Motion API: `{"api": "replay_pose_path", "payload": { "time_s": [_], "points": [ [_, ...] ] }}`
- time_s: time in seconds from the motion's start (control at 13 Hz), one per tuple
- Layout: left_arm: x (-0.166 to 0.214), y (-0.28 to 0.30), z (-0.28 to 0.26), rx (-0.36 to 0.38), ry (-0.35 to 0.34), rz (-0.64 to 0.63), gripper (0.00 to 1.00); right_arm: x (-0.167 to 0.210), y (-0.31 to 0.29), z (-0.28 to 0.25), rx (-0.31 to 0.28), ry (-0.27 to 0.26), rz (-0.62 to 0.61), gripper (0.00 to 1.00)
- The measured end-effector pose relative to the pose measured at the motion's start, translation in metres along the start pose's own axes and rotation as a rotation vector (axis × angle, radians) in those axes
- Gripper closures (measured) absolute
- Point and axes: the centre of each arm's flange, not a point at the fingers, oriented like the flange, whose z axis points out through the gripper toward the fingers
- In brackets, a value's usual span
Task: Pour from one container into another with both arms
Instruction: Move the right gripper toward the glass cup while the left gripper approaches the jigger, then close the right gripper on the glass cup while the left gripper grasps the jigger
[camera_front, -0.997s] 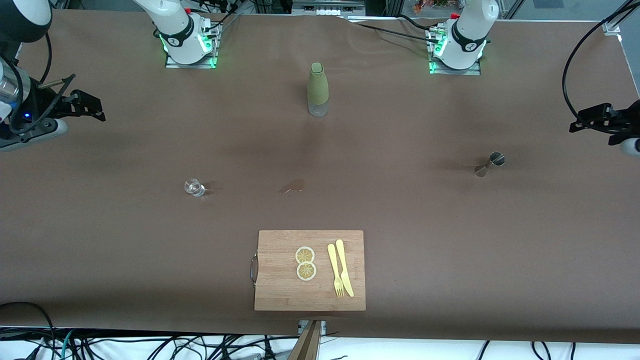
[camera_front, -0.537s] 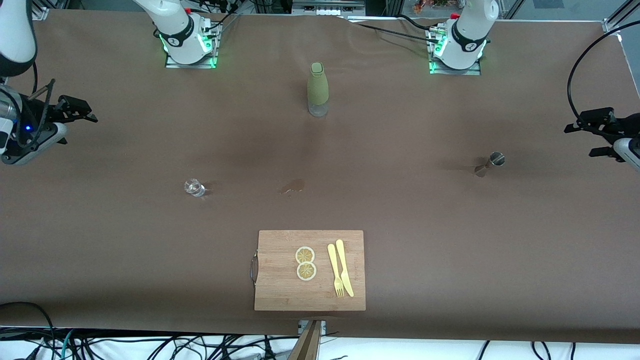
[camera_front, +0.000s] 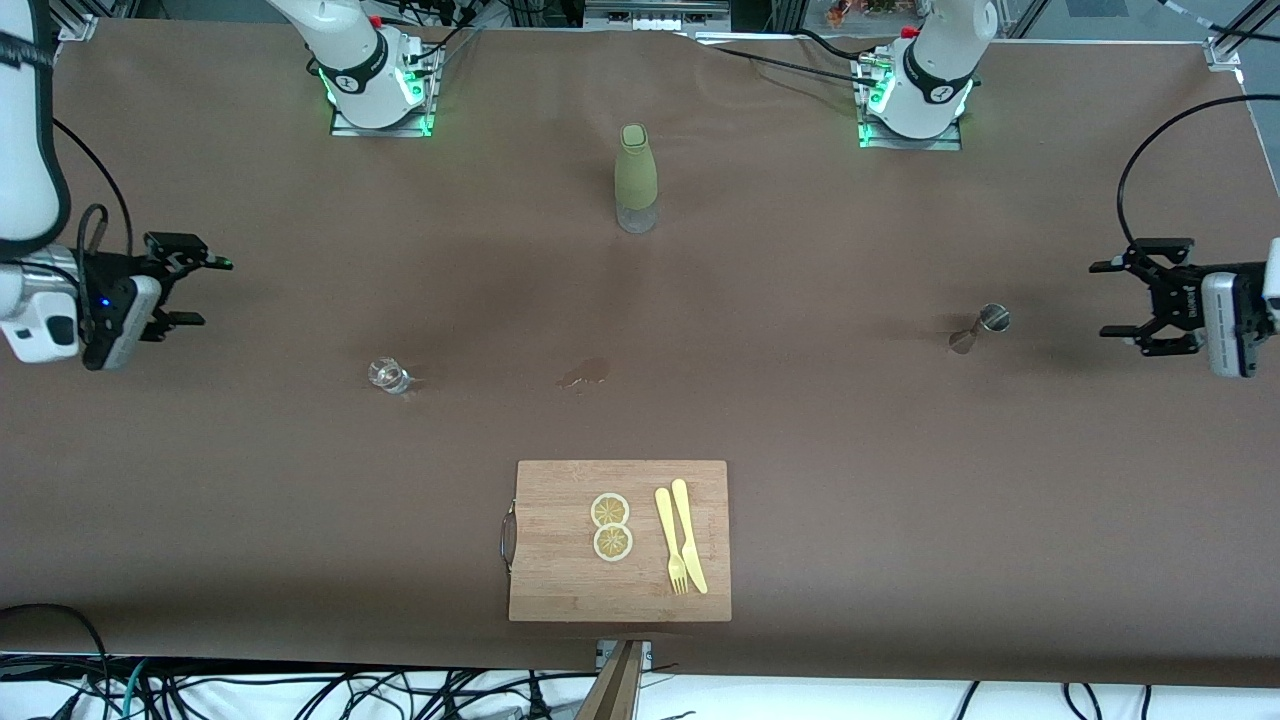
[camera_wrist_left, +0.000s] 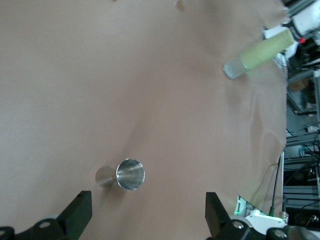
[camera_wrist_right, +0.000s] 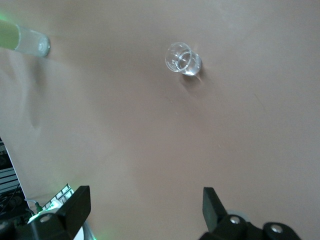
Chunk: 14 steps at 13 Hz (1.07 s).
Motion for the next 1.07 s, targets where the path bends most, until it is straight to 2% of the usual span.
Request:
{"api": "replay_pose_path", "payload": {
  "time_s": [0.15, 0.31, 0.61, 0.84, 1.07],
  "points": [
    [-0.018, -0.016, 0.013, -0.025, 0.034, 0.099, 0.0, -0.006, 0.019, 0.022, 0.052, 0.062, -0.077, 0.0],
    [-0.032, -0.025, 0.019, -0.033, 0.064, 0.189, 0.0, -0.012, 0.043, 0.046, 0.063, 0.139, -0.18, 0.0],
    [-0.06, -0.049, 0.046, -0.049, 0.187, 0.35, 0.0, -0.016, 0.087, 0.122, 0.098, 0.337, -0.356, 0.0],
    [-0.096, -0.076, 0.086, -0.067, 0.297, 0.405, 0.0, -0.012, 0.104, 0.159, 0.074, 0.474, -0.506, 0.0],
    [-0.127, -0.088, 0.115, -0.021, 0.375, 0.487, 0.0, -0.003, 0.11, 0.187, 0.042, 0.579, -0.652, 0.0]
  ]
}}
